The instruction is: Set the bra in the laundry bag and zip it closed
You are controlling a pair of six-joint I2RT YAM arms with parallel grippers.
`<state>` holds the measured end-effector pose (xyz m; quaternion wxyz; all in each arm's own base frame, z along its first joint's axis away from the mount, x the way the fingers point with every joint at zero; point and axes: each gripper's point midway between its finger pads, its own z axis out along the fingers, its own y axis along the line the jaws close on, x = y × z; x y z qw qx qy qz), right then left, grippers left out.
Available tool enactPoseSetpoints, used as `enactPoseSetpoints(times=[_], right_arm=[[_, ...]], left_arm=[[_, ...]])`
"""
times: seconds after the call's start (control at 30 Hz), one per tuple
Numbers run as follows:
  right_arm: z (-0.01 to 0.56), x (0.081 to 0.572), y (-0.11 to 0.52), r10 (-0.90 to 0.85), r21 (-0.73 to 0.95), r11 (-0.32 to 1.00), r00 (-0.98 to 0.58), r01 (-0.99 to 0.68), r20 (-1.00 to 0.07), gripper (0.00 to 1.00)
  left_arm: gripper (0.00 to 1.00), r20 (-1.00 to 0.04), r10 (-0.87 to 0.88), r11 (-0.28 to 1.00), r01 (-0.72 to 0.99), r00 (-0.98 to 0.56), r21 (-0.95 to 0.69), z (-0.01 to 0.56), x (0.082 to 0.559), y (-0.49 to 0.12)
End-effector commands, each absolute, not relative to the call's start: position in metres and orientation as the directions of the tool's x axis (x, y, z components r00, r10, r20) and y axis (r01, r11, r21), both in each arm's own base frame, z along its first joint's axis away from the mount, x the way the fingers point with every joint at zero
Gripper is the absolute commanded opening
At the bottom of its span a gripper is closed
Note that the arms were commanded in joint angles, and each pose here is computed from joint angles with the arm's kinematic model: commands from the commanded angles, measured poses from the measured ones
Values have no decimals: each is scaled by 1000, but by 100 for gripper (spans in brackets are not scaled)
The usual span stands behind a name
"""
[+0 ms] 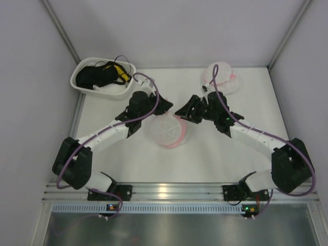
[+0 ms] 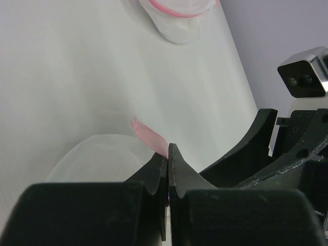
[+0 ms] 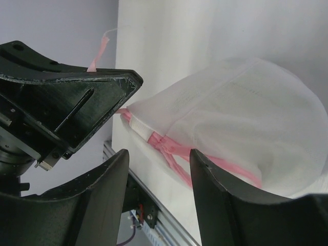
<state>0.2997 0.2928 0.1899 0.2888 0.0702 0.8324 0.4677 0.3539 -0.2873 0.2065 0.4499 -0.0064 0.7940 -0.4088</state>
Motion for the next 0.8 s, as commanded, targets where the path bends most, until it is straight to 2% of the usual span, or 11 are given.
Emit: enactPoseSetpoints(times=[0.0, 0.23, 0.33, 0.77], right_arm=[[198, 300, 301, 389, 847, 502, -830, -174, -400, 52], [193, 301, 306, 376, 852, 495, -841, -171, -388, 52], [187, 300, 303, 370, 839, 519, -842, -165, -394, 56], [169, 301, 301, 346, 818, 554, -851, -155, -396, 60]], left_arm=[[0, -748, -408, 642, 419, -523, -643, 235, 355, -287], [0, -753, -406, 644, 422, -518, -638, 236, 355, -287], [0, -752, -405, 645, 421, -519, -638, 235, 355, -287], [0, -755, -406, 640, 429, -515, -637, 238, 356, -289]])
